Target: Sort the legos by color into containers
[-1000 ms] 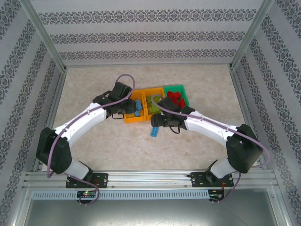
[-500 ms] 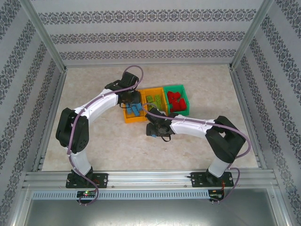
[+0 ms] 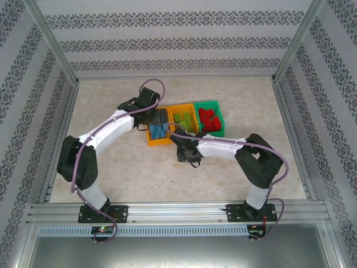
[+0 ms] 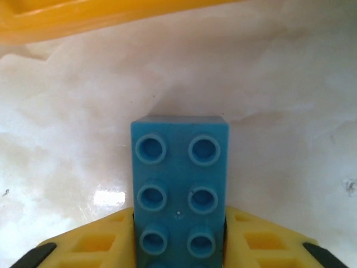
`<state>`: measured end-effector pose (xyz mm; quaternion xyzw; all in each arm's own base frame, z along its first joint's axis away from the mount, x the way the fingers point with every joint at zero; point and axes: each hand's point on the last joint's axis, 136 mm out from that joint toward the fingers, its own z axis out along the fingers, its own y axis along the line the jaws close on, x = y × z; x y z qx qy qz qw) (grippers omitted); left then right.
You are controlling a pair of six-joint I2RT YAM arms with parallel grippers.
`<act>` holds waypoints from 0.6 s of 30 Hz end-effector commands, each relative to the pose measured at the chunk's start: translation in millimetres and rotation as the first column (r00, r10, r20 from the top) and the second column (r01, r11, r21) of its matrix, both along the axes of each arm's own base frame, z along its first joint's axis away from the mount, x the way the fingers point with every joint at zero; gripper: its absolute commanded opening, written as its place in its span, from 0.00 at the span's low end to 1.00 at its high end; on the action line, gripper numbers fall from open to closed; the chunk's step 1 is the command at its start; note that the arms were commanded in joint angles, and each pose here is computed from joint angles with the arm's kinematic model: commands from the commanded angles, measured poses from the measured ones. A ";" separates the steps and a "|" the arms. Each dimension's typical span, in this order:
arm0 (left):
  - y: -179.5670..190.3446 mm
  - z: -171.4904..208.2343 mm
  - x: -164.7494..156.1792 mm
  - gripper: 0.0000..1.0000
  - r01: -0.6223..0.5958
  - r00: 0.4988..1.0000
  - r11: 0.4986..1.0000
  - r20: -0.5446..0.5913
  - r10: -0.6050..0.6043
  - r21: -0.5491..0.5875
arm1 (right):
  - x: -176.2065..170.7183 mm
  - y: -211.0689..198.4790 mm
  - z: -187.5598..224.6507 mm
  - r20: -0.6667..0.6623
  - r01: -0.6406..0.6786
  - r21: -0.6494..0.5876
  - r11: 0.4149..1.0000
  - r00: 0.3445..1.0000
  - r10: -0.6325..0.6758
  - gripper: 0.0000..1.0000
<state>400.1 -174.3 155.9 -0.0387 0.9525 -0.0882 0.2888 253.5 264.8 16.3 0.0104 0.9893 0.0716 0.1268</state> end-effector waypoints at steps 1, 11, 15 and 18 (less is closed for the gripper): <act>26.9 22.0 -6.1 0.96 -0.066 0.995 0.996 0.077 0.061 0.057 | -0.7 16.1 11.9 0.042 -0.081 0.021 0.997 0.996 0.080 0.25; 82.5 19.7 -49.8 0.99 -0.184 0.977 0.982 0.116 0.179 0.036 | 29.3 56.2 106.0 0.291 -0.246 0.164 0.955 0.937 0.192 0.18; 105.7 10.2 -69.3 0.99 -0.245 0.964 0.969 0.112 0.241 0.023 | 52.6 79.7 121.9 0.327 -0.310 0.243 0.919 0.918 0.223 0.18; 118.1 4.7 -81.7 0.99 -0.279 0.954 0.960 0.118 0.277 0.003 | 78.0 89.6 118.6 0.324 -0.315 0.282 0.906 0.920 0.219 0.18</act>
